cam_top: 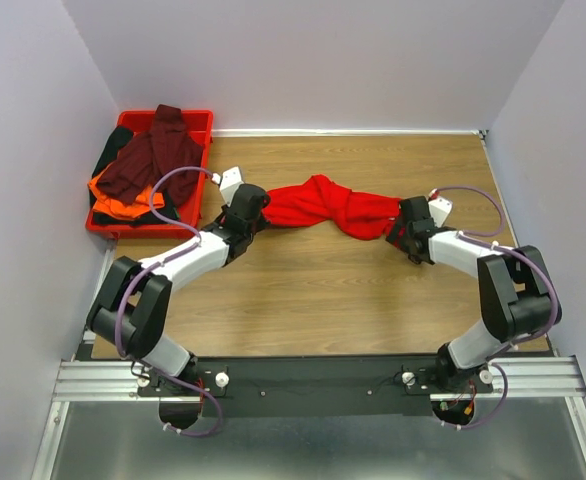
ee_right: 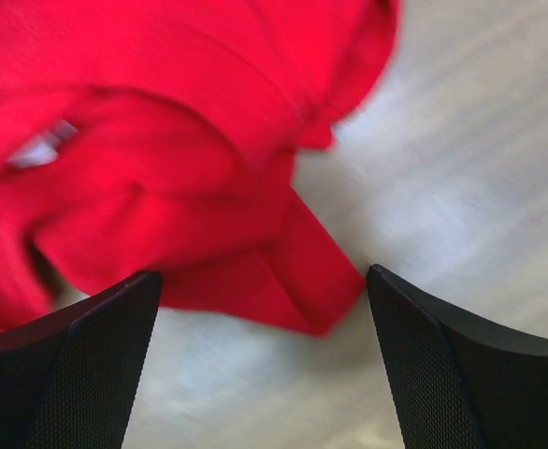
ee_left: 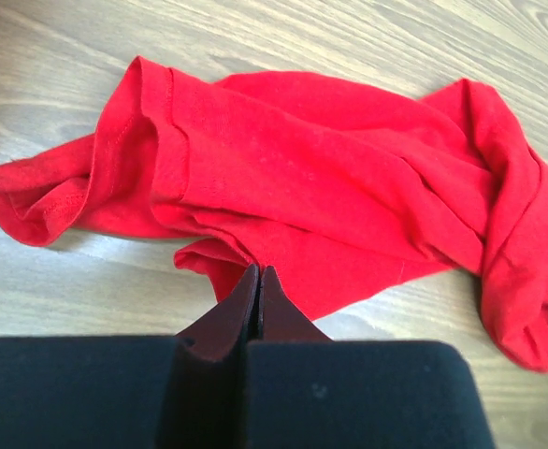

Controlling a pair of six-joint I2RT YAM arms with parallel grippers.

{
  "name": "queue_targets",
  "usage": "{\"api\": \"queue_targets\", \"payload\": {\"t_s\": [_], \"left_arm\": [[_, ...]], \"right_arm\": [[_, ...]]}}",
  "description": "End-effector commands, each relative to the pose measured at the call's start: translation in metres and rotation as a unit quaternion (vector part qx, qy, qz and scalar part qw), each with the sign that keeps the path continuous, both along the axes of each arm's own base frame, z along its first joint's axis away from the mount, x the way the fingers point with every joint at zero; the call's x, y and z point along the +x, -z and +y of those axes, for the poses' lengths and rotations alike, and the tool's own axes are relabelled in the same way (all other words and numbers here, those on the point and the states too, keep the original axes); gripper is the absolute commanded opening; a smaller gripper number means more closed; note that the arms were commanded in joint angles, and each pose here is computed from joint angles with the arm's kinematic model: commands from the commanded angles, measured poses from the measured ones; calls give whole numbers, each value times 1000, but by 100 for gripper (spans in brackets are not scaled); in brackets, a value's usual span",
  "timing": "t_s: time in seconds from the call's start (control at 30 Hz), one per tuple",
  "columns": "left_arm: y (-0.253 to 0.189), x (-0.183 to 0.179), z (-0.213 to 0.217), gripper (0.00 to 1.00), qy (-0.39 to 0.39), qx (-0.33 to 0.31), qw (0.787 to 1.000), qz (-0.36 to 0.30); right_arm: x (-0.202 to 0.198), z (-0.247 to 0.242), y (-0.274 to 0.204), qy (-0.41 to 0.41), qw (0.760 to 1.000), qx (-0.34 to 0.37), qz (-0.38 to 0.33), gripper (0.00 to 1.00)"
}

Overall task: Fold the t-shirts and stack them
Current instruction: Flatten the tshirt out

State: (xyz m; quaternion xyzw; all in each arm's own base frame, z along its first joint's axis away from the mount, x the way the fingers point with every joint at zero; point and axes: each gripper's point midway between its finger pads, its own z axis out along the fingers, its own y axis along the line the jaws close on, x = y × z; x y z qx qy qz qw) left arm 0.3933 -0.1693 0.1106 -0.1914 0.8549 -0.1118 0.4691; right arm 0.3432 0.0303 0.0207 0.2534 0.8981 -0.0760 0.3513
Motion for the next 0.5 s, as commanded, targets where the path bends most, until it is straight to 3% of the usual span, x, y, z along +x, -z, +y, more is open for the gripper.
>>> {"api": "queue_targets", "payload": {"t_s": [0.0, 0.1, 0.17, 0.2, 0.33, 0.4, 0.47], "left_arm": [[-15, -6, -1, 0, 15, -13, 1000, -16], [-21, -9, 2, 0, 14, -13, 1000, -22], [-27, -10, 3, 0, 14, -11, 999, -26], [-29, -10, 4, 0, 13, -9, 999, -28], [-48, -9, 6, 0, 13, -6, 999, -39], [-53, -8, 9, 0, 11, 2, 999, -37], [-70, -3, 10, 0, 8, -1, 999, -49]], "right_arm": [[25, 9, -4, 13, 999, 27, -34, 95], [26, 13, 4, 10, 999, 39, -32, 85], [22, 15, 13, 9, 999, 45, -23, 70], [22, 16, 14, 8, 999, 46, -21, 55], [21, 19, 7, 2, 998, 55, -29, 20], [26, 24, -12, -12, 997, 65, -50, 5], [30, 28, -30, -21, 995, 76, -66, 1]]}}
